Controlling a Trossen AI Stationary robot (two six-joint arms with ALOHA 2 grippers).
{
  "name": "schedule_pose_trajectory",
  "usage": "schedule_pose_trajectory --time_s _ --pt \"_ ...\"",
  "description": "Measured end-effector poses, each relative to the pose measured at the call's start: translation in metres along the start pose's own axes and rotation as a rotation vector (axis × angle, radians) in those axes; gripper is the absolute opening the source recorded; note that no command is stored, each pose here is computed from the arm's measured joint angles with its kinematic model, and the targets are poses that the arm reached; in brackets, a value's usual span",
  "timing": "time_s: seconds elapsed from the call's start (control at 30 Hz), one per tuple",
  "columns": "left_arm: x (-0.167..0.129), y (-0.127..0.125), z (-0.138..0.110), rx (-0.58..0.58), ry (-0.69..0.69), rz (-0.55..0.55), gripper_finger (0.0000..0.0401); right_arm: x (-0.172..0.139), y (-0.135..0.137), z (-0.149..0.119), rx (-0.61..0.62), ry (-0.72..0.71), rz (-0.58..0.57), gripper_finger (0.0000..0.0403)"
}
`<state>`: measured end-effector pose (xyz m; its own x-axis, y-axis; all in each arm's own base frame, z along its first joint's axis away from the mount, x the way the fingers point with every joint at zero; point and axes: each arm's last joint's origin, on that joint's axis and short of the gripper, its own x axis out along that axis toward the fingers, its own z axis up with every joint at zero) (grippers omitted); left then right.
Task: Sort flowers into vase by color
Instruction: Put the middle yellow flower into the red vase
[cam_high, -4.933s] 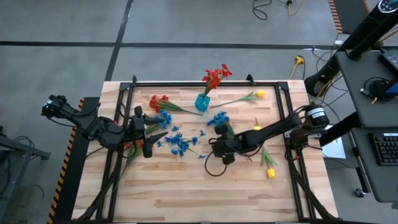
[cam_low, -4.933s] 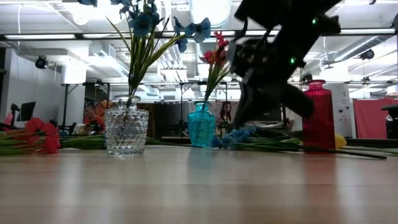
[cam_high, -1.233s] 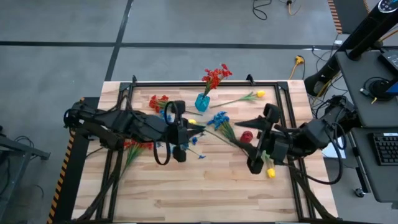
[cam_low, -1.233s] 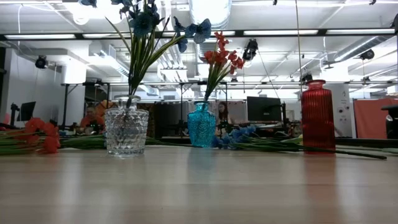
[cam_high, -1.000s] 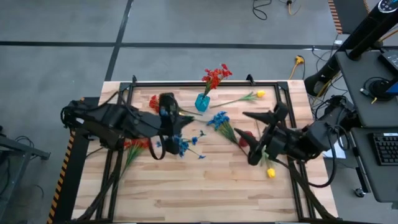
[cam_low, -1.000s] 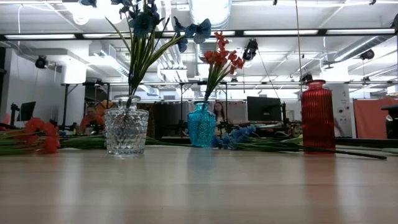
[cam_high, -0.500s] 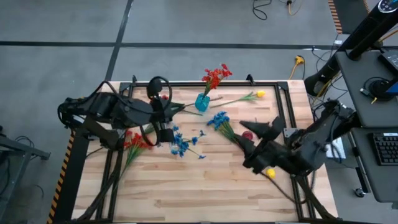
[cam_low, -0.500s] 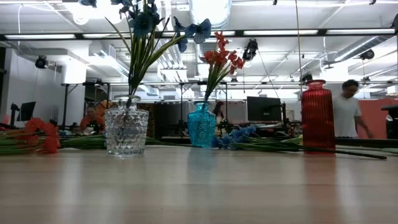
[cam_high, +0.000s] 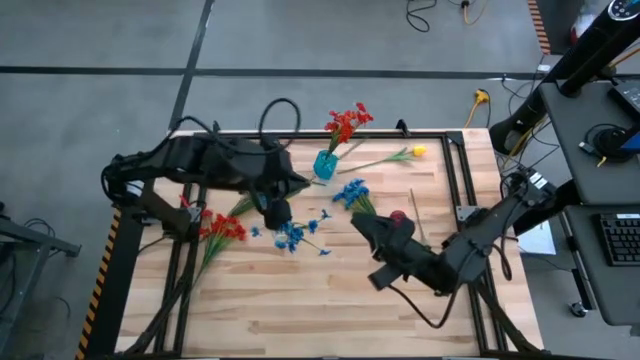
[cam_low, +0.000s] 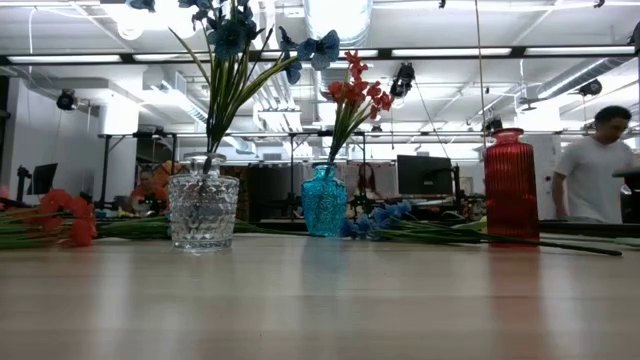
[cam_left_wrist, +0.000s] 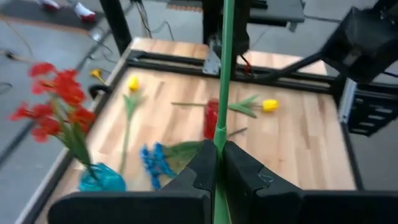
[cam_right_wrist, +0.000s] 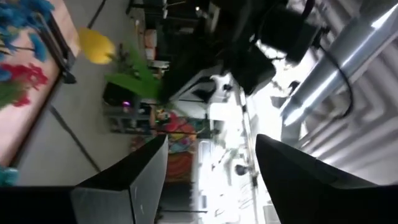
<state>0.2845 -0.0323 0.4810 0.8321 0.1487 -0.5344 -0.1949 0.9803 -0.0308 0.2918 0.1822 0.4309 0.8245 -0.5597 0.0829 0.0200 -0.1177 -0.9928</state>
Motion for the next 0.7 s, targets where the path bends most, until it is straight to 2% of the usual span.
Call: schedule_pose_trajectory --time_s 0.17,0.37,0.7 --pt "0.019 -0.007 -0.003 -0.030 0.056 -0.040 0.0000 0.016 0.001 -0.006 -0.131 0.007 -0.019 0.0235" --pt "0.036 -0.011 -0.005 -0.058 0.100 -0.053 0.0000 0.038 0.003 -0.019 -0.149 0.083 -0.003 0.0235" --pt "0.031 -0.010 -0.005 -0.108 0.090 -0.054 0.0000 0.055 0.019 -0.027 -0.253 0.136 0.082 0.0235"
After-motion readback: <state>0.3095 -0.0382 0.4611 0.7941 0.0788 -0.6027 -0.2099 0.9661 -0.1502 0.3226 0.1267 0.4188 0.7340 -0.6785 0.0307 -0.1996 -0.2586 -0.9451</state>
